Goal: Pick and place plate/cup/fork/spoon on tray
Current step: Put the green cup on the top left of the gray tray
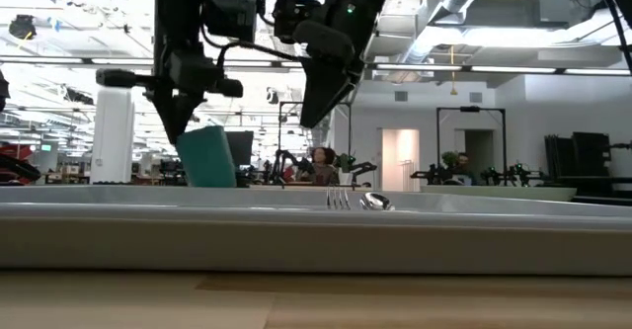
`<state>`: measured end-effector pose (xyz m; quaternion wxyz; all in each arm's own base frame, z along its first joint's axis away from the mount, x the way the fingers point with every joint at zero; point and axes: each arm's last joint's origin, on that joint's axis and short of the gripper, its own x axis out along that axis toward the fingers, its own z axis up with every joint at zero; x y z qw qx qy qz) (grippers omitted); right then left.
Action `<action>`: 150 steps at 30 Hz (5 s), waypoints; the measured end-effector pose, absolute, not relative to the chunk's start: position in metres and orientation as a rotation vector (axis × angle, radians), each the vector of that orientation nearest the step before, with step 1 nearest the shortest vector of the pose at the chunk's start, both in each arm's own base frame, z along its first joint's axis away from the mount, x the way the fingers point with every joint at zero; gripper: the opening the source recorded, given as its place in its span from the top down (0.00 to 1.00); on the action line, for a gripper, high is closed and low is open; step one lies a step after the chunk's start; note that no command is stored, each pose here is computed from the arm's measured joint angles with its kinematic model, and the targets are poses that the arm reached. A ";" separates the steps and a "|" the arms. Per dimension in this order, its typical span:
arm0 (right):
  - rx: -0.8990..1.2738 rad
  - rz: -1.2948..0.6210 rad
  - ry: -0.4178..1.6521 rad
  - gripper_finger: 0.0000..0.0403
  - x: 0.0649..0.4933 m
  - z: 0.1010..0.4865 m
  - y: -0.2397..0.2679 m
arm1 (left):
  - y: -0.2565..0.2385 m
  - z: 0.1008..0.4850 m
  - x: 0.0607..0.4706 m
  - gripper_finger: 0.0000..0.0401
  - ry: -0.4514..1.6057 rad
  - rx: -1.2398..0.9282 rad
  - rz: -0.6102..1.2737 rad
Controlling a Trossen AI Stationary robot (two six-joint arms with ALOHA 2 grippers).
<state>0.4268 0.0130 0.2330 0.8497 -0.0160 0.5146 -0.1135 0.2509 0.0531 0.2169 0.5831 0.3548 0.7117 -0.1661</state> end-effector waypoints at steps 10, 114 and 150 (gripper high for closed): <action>-0.029 -0.241 1.086 0.59 0.427 0.233 0.013 | 0.054 0.217 0.251 1.00 1.673 0.839 -0.334; -0.360 -0.127 0.975 0.98 0.529 0.219 -0.056 | 0.012 0.379 0.080 0.56 0.518 0.056 0.272; -0.355 0.217 0.992 0.97 0.524 0.224 0.017 | 0.017 0.376 0.075 0.56 0.551 0.036 0.482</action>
